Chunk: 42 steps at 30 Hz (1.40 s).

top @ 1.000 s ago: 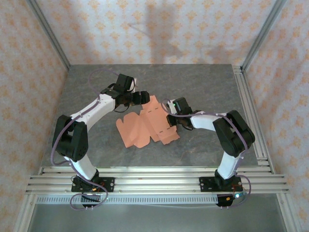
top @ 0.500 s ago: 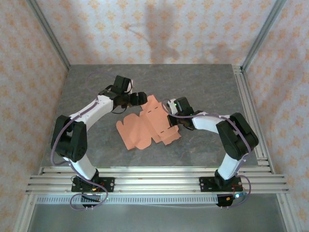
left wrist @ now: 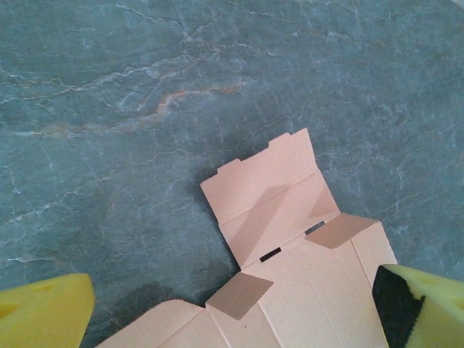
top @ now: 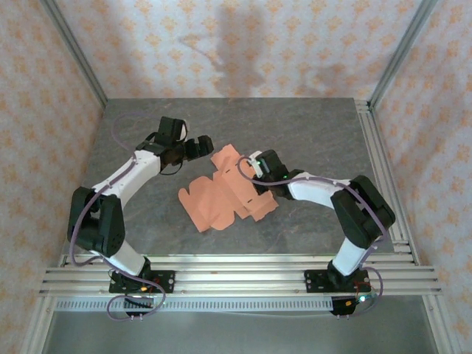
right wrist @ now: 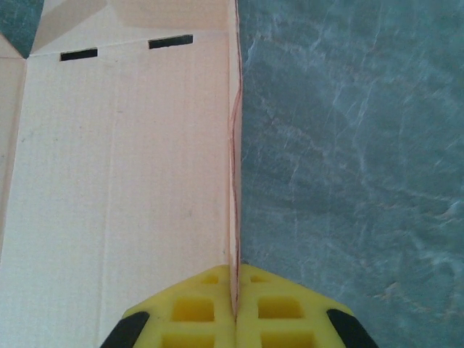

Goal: Fold the paper box

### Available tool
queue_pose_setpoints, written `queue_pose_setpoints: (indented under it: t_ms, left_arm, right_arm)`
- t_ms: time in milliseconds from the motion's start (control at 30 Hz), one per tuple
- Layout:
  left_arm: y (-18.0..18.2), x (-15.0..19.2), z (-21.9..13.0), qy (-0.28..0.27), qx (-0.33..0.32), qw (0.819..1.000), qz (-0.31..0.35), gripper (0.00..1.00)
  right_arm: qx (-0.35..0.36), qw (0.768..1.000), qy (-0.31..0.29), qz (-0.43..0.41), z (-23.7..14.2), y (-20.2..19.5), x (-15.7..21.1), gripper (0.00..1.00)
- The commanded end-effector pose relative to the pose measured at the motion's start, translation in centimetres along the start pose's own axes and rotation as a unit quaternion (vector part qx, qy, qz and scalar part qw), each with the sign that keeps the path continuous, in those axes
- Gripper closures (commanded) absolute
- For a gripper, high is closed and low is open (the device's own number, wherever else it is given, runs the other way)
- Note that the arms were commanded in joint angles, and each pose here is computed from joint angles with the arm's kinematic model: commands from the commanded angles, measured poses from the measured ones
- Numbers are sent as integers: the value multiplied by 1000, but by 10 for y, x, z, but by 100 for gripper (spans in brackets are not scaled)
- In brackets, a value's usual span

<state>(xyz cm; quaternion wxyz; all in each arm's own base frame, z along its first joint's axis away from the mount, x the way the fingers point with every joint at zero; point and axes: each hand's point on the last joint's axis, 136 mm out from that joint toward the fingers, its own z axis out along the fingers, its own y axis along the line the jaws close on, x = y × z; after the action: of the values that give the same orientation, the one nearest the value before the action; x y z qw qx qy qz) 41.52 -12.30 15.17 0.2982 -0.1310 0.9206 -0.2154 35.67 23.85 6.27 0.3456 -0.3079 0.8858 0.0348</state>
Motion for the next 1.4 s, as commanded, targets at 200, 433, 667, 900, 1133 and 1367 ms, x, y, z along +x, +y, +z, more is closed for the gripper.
queue_pose_setpoints:
  t_ms: [200,433,667,900,1133,1367]
  left_arm:
    - [31,-22,-11,-51,-18,996,-74,0]
    - [38,-30,-5,-56,-19,995,-85,0]
    - [34,-46,0,-61,-7,995,-81,0]
    - [24,-58,6,-53,2,997,-55,0]
    - [19,-65,18,-41,12,998,-36,0]
    - [35,-75,44,-26,3,999,-19,8]
  right_arm:
    - [155,979,-27,-130,-27,-32,-31,100]
    - [222,945,-17,-240,-32,-27,-39,100]
    - [324,888,-45,-324,-37,-24,-55,100]
    - [355,858,-61,-366,-33,-11,-60,100]
    - [405,819,-84,-398,-28,-3,-66,100]
    - [394,817,-89,-411,-25,4,-62,100]
